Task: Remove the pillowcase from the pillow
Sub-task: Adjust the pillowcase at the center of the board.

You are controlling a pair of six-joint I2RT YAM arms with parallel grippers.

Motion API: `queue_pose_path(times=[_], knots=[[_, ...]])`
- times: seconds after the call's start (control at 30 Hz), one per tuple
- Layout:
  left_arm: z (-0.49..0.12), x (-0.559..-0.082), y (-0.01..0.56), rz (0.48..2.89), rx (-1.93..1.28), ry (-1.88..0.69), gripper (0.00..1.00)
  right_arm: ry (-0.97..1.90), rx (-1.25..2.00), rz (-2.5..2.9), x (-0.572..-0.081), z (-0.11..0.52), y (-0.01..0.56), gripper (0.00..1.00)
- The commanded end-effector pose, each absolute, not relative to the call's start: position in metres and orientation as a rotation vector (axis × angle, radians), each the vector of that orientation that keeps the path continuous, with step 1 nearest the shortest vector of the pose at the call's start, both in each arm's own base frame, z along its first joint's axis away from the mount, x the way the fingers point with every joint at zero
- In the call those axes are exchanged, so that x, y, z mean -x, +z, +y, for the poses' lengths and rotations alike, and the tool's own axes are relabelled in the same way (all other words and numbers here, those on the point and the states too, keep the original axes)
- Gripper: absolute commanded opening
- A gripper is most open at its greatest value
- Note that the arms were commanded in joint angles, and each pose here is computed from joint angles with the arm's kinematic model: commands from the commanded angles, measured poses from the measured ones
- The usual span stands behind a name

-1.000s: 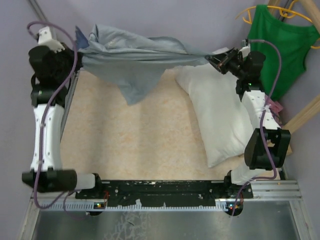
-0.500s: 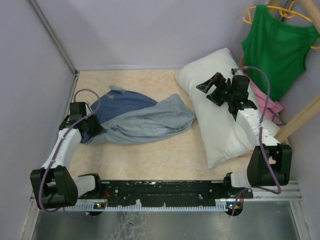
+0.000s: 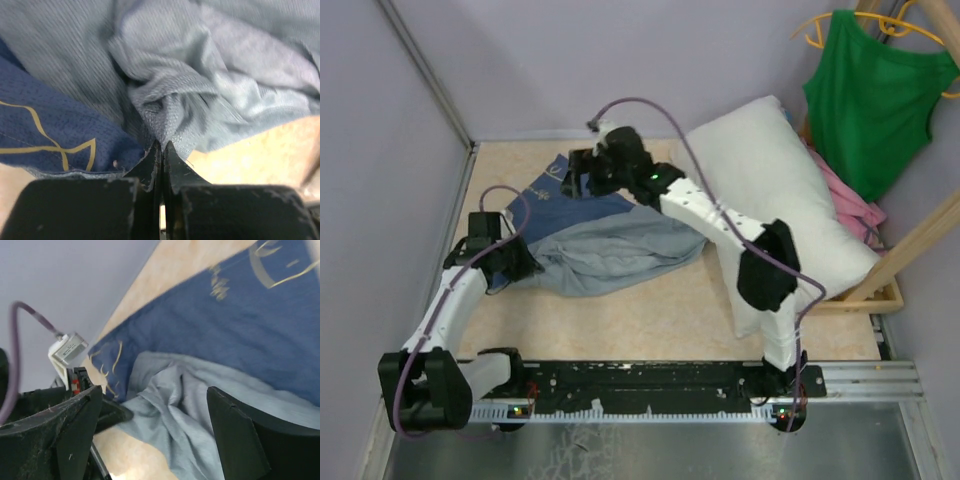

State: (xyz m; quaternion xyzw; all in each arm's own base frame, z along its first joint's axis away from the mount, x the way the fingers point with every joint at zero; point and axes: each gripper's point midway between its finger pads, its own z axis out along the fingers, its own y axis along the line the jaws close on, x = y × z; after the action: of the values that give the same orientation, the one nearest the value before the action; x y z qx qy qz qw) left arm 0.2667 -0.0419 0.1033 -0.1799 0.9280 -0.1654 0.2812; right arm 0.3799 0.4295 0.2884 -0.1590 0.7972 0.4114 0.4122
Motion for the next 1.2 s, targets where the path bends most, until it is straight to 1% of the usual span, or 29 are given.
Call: queue_pose_path(times=[0.0,0.1,0.27,0.33,0.47,0.5,0.63,0.67,0.7,0.8,0.9,1.0,1.1,1.17], knots=[[-0.074,-0.247,0.104,2.514,0.588,-0.517,0.00,1.124,0.656,2.174,-0.333,0.500,0.219,0.84],[-0.085,-0.227,0.091,2.550,0.733,-0.576,0.00,1.154,0.698,2.280,-0.321,0.522,0.175,0.81],[-0.087,-0.196,0.072,2.544,0.933,-0.605,0.00,1.153,0.793,2.360,-0.295,0.534,0.136,0.69],[-0.087,-0.190,0.068,2.539,0.954,-0.610,0.00,1.140,0.791,2.383,-0.292,0.534,0.124,0.67],[-0.090,-0.178,0.059,2.578,0.984,-0.621,0.00,1.112,0.764,2.437,-0.290,0.529,0.100,0.54],[-0.091,-0.177,0.058,2.583,0.984,-0.633,0.00,1.113,0.765,2.441,-0.288,0.527,0.098,0.48],[-0.091,-0.176,0.053,2.592,0.995,-0.630,0.00,1.199,0.730,2.484,-0.273,0.513,0.084,0.11],[-0.091,-0.176,0.052,2.593,1.000,-0.623,0.00,1.262,0.720,2.497,-0.267,0.509,0.084,0.03],[-0.090,-0.176,0.050,2.594,1.008,-0.617,0.00,1.316,0.706,2.515,-0.263,0.504,0.082,0.00],[-0.085,-0.173,0.046,2.600,1.056,-0.568,0.00,1.429,0.637,2.570,-0.251,0.480,0.075,0.00],[-0.080,-0.174,0.046,2.581,1.089,-0.526,0.00,1.406,0.586,2.616,-0.244,0.443,0.066,0.00],[-0.081,-0.175,0.044,2.569,1.085,-0.538,0.00,1.345,0.606,2.652,-0.233,0.411,0.059,0.00],[-0.081,-0.177,0.043,2.579,1.088,-0.540,0.00,1.370,0.695,2.661,-0.213,0.396,0.059,0.00],[-0.089,-0.184,0.049,2.593,1.001,-0.602,0.08,1.367,0.743,2.667,-0.205,0.389,0.057,0.00]])
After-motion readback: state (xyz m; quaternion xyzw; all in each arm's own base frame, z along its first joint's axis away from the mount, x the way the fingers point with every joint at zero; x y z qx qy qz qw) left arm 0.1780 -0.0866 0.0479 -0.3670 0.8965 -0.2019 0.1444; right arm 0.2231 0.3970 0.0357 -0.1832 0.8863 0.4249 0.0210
